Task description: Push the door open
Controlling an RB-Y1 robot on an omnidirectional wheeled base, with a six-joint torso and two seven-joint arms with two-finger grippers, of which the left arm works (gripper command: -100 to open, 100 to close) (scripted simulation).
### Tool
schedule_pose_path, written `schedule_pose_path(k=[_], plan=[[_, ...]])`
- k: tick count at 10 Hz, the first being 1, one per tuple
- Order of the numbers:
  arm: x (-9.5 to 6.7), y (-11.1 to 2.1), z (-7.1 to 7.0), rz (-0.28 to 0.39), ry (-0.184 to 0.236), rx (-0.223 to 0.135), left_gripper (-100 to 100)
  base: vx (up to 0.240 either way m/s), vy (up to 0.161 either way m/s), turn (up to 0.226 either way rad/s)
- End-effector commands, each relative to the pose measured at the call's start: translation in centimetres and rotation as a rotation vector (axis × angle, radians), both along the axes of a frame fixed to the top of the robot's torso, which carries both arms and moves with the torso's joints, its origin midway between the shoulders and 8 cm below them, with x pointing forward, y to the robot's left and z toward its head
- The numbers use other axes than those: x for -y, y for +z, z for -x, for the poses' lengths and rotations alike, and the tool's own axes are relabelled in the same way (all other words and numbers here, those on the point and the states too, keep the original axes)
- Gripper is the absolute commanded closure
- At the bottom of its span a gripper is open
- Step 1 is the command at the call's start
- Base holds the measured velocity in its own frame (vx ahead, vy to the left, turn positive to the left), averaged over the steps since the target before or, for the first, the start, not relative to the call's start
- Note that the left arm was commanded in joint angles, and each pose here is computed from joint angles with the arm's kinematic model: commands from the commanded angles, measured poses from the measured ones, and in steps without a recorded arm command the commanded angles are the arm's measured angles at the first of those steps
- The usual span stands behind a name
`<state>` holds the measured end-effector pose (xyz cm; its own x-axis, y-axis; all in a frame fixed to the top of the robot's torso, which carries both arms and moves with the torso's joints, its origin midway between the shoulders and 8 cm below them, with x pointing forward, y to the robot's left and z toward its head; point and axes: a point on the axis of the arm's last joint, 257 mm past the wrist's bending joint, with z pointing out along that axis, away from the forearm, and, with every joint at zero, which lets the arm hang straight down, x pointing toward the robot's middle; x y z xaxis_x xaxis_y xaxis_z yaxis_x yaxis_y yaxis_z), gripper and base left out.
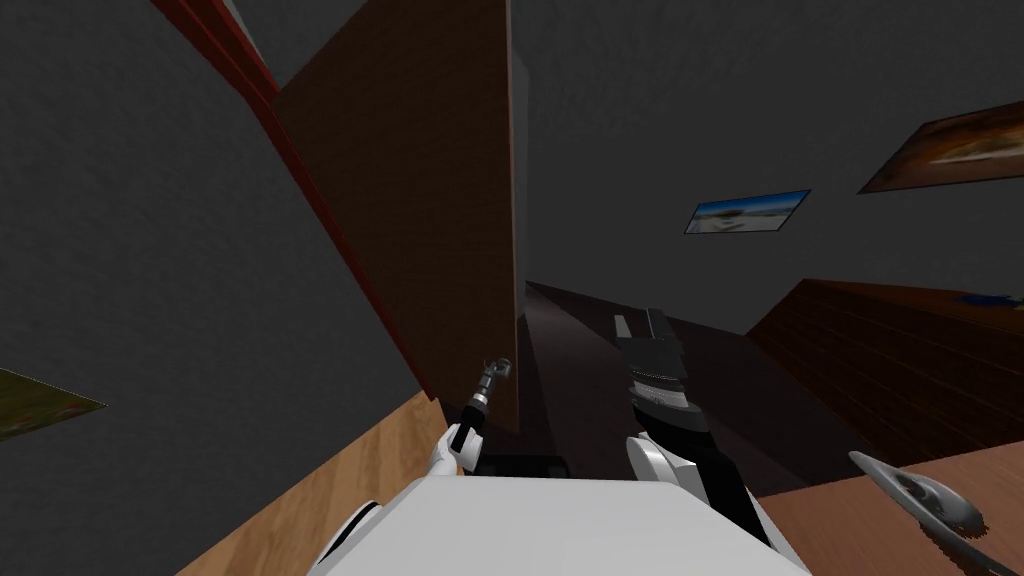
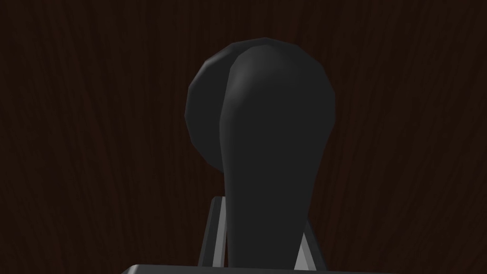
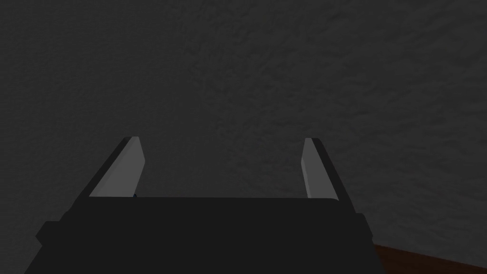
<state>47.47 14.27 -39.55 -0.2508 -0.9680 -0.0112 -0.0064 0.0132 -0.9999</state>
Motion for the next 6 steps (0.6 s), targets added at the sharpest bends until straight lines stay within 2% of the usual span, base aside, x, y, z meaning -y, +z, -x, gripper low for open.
schedule_pose_path(k=[1, 4, 5, 6], plan=[[-0.7, 0.4, -0.5, 0.004, 0.023, 0.01, 100, 0.126, -0.135, 0.06], [-1.4, 0.4, -0.7, 0.012, 0.057, 0.007, 100, 0.138, -0.138, 0.048], [-1.9, 0.1, -0.6, 0.005, 0.059, 0.002, 100, 0.062, -0.043, 0.034], [-3.1, 0.3, -0.9, 0.0, 0.082, 0.006, 100, 0.078, -0.057, 0.043]])
